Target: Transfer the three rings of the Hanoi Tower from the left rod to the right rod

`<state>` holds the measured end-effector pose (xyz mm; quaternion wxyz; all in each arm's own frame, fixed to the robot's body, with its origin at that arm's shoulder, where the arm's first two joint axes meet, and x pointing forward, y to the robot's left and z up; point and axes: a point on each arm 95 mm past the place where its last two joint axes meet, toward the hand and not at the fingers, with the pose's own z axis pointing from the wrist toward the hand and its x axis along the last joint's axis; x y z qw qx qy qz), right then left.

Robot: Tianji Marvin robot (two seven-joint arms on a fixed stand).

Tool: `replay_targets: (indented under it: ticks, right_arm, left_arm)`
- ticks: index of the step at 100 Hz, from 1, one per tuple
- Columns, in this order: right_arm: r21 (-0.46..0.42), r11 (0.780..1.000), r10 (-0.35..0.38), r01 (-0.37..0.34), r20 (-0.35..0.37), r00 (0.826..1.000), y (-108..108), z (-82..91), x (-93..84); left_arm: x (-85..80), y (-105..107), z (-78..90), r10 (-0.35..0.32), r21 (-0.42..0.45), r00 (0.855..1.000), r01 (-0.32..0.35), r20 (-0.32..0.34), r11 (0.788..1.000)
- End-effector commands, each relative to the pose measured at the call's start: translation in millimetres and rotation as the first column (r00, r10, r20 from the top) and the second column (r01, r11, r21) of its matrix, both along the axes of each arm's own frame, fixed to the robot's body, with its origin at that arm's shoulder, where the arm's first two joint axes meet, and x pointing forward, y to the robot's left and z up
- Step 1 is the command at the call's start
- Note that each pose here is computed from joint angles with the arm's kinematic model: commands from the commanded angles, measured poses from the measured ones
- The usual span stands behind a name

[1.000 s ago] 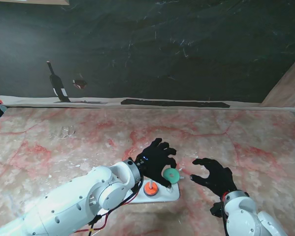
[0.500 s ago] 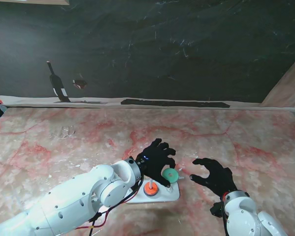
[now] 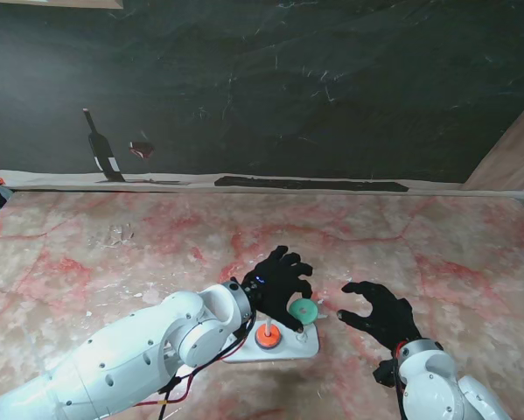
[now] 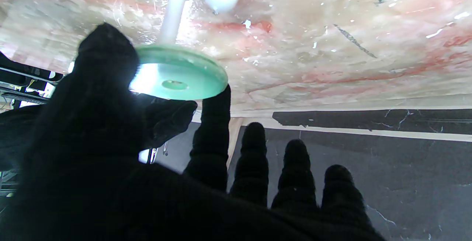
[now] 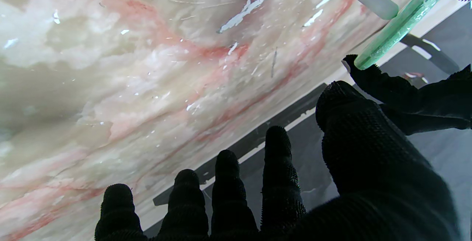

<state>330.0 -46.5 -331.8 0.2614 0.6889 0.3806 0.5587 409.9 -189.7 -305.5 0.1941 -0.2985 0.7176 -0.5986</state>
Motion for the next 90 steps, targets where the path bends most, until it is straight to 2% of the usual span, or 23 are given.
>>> replay_targets:
  ticks: [1,32,90]
  right_arm:
    - [0.006,1.000,0.004,-0.004,-0.003,1.000,1.8,-1.6,-1.6]
    - [0.014,1.000,0.001,-0.001,-0.002,1.000,1.6,-1.8,-2.2]
    - [0.018,1.000,0.006,-0.006,-0.006,1.000,1.6,-1.9,-2.2]
  left_arm:
    - [-1.4,-3.2,1.2,-0.010,-0.004,1.000,0.010,0.004,1.000]
    - [-6.4,-3.8,5.6,-0.014,0.000,0.999,0.014,0.030,1.000]
    - [-7.8,-2.4,-0.4,-0.016,0.015,1.000,0.016,0.012,1.000]
